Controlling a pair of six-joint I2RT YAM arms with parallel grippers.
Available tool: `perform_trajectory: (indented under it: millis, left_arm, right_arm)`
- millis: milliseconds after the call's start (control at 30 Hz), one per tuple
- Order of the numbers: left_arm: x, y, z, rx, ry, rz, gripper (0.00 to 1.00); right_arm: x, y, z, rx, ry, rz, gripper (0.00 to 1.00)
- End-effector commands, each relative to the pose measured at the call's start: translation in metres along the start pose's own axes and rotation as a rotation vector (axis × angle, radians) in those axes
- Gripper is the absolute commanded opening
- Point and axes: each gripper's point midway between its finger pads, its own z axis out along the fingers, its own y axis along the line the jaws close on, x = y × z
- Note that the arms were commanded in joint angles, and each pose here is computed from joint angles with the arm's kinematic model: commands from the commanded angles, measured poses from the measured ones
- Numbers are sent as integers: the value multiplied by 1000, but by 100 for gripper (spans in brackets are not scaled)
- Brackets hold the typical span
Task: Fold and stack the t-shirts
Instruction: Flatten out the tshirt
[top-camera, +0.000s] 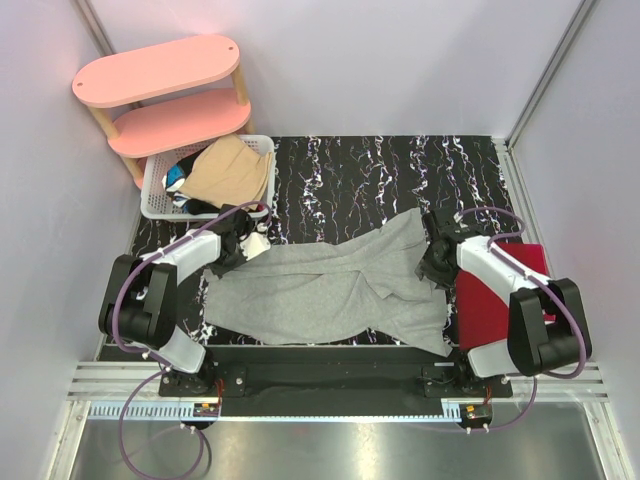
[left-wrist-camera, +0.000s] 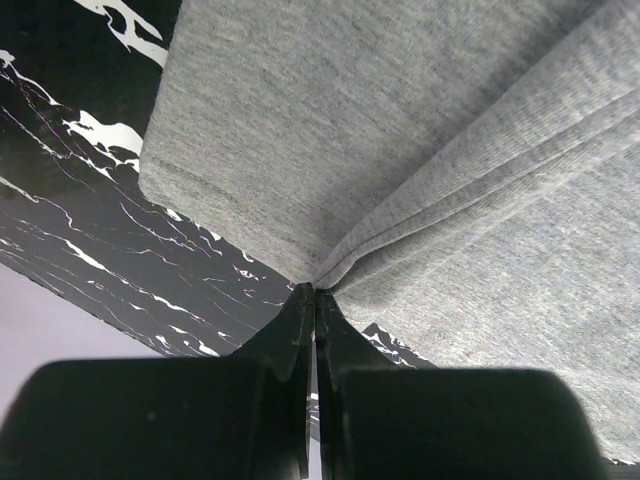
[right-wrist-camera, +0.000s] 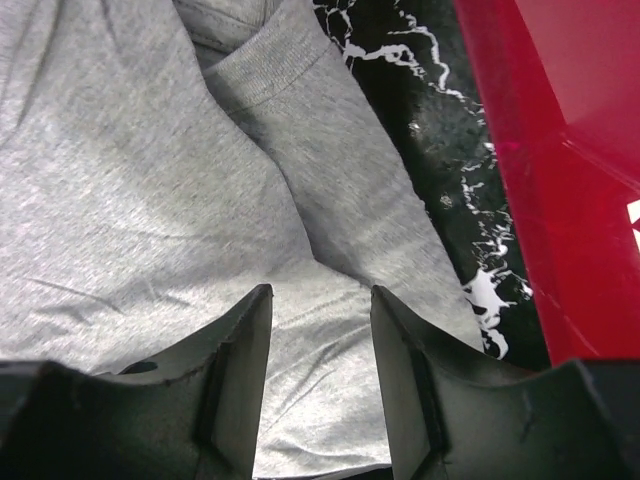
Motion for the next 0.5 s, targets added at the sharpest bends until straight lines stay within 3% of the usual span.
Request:
perform_trajectory:
  millis: [0, 300, 467]
  left_arm:
    - [0, 2, -3, -13, -8, 1, 0]
    - [2, 2, -3, -13, 3, 3, 0]
    - [4, 3, -4, -18, 9, 7, 0]
  right_arm:
    - [7, 8, 13, -33, 38, 0, 51]
    - [10, 2, 32, 15, 40, -27, 51]
    - [5, 6, 28, -4, 27, -29, 40]
